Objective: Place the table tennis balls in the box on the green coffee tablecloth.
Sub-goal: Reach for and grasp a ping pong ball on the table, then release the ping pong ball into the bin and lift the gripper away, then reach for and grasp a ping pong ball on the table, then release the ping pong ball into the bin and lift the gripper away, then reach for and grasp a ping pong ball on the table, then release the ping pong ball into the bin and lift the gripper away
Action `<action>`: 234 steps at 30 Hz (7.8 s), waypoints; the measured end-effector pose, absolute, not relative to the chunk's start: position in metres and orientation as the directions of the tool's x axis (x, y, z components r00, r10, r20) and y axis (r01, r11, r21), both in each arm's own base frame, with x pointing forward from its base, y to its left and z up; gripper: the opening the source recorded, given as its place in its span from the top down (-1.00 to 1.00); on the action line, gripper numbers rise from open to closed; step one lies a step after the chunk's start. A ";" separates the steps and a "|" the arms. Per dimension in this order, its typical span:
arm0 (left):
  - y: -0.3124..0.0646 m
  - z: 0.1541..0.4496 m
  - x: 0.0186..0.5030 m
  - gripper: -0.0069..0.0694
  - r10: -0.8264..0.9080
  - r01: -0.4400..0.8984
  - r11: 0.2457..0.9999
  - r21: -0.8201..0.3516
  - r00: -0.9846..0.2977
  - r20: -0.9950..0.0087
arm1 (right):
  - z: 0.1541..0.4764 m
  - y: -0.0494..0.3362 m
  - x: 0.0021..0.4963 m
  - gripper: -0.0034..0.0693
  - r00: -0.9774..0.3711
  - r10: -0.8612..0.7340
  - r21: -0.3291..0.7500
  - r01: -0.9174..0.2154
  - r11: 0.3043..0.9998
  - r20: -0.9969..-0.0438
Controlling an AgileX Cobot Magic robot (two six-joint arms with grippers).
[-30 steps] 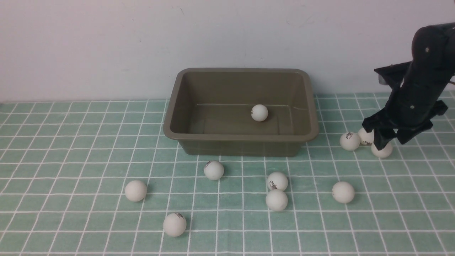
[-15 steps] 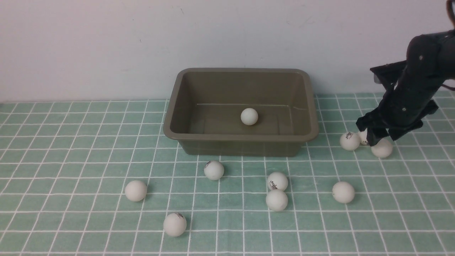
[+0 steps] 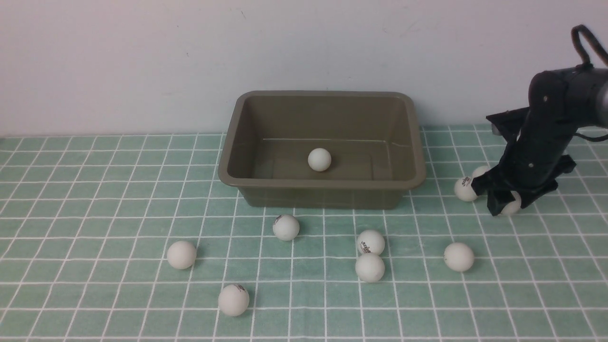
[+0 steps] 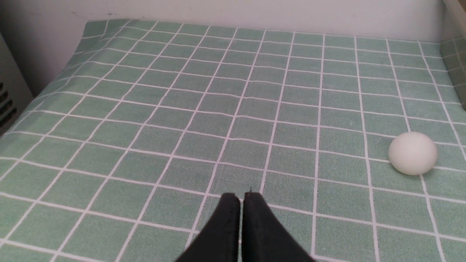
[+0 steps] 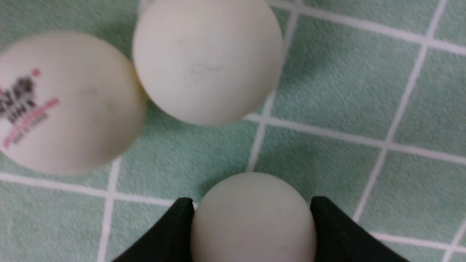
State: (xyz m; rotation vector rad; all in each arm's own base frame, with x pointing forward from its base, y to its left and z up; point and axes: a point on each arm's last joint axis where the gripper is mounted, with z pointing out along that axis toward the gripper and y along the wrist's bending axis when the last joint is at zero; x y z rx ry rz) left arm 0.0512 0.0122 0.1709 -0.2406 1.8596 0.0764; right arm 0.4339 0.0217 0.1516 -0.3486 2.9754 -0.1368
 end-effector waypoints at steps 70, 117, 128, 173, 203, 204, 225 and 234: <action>0.012 0.171 0.051 0.83 -0.126 -0.204 0.976 -0.070 -0.280 -0.952 | 0.336 0.019 0.438 -0.44 -0.856 -0.169 -0.053 -0.164 0.985 -0.489; 0.012 0.171 0.051 0.83 -0.126 -0.204 0.976 -0.070 -0.280 -0.952 | 0.165 0.013 0.450 -0.10 -0.954 -0.136 -0.039 -0.130 0.991 -0.267; 0.012 0.171 0.051 0.83 -0.126 -0.204 0.976 -0.070 -0.280 -0.952 | 0.267 0.105 0.466 -0.10 -0.814 -0.260 0.112 -0.366 0.924 -0.519; 0.012 0.171 0.051 0.83 -0.126 -0.204 0.976 -0.070 -0.280 -0.952 | 0.257 0.057 0.437 -0.53 -0.916 -0.248 -0.041 -0.248 0.968 -0.317; 0.012 0.171 0.051 0.83 -0.126 -0.204 0.976 -0.070 -0.280 -0.952 | 0.161 0.060 0.450 -0.08 -0.932 -0.242 -0.009 -0.249 0.968 -0.270; 0.012 0.171 0.051 0.83 -0.126 -0.204 0.976 -0.070 -0.280 -0.952 | 0.165 0.060 0.450 -0.08 -0.931 -0.245 -0.010 -0.252 0.968 -0.271; 0.012 0.171 0.051 0.83 -0.126 -0.204 0.976 -0.070 -0.280 -0.952 | 0.255 0.198 0.458 -0.08 -0.687 -0.392 0.176 -0.601 0.779 -0.611; 0.012 0.171 0.051 0.83 -0.126 -0.204 0.976 -0.070 -0.280 -0.952 | 0.217 0.200 0.466 -0.36 -0.724 -0.410 0.177 -0.585 0.792 -0.555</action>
